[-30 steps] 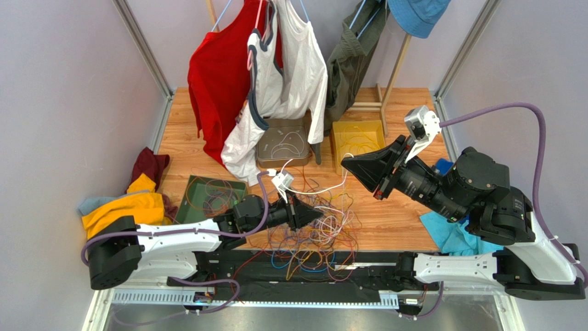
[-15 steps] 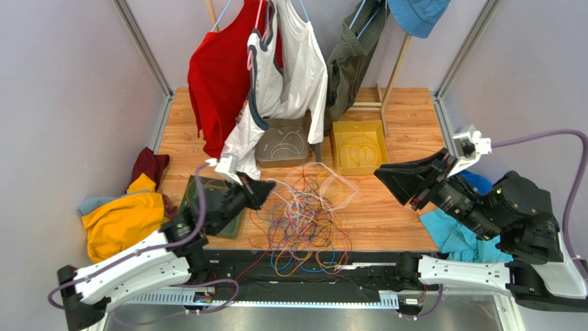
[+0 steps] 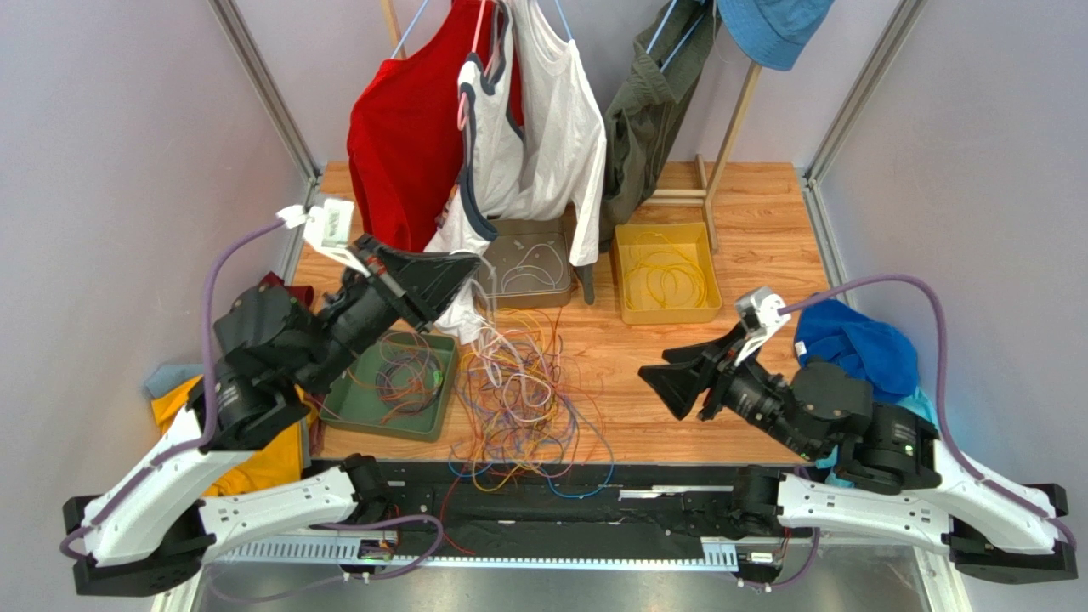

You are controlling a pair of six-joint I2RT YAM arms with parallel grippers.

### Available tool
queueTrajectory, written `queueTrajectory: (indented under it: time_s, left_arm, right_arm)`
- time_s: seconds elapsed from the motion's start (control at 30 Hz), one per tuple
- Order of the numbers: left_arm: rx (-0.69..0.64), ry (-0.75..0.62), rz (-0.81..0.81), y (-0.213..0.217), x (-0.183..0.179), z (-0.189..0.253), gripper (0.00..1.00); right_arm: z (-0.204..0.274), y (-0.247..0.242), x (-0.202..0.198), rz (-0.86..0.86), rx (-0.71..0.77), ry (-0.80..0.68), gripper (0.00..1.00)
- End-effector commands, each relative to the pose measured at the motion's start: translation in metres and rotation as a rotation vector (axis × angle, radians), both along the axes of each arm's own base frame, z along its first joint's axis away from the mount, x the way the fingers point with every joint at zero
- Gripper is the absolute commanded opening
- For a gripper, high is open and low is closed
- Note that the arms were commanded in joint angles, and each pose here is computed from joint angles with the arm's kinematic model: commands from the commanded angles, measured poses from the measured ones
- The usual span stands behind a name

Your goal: Untangle the cables

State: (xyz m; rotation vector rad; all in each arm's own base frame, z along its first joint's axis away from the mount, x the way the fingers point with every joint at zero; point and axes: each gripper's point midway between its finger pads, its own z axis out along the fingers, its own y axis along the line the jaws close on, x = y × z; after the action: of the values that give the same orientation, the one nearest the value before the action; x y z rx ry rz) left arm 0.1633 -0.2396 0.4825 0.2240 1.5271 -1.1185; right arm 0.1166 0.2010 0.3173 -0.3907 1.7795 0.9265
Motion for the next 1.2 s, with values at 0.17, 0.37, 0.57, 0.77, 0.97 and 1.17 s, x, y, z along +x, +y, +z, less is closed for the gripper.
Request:
queueTrajectory:
  time_s: [0.17, 0.37, 0.57, 0.77, 0.97, 1.17]
  left_arm:
    - [0.061, -0.048, -0.264, -0.057, -0.028, 0.045, 0.00]
    - [0.074, -0.066, -0.324, -0.072, -0.038, 0.057, 0.00]
    - [0.086, -0.064, -0.347, -0.078, -0.042, 0.056, 0.00]
    - [0.072, -0.084, -0.352, -0.075, -0.046, 0.069, 0.00]
    - [0.078, -0.085, -0.358, -0.076, -0.047, 0.071, 0.00]
    - [0.077, -0.082, -0.362, -0.076, -0.049, 0.070, 0.00]
  right_arm:
    - [0.045, 0.053, 0.002, 0.095, 0.179, -0.105, 0.64]
    - [0.054, 0.053, 0.015, 0.034, 0.188, -0.171, 0.66]
    - [0.036, 0.056, 0.026, -0.017, 0.122, -0.171, 0.65]
    - [0.013, 0.055, 0.034, -0.057, 0.071, -0.167, 0.65]
    - [-0.010, 0.057, 0.035, -0.064, 0.030, -0.143, 0.64]
    - [-0.027, 0.054, 0.044, -0.115, -0.025, -0.141, 0.61]
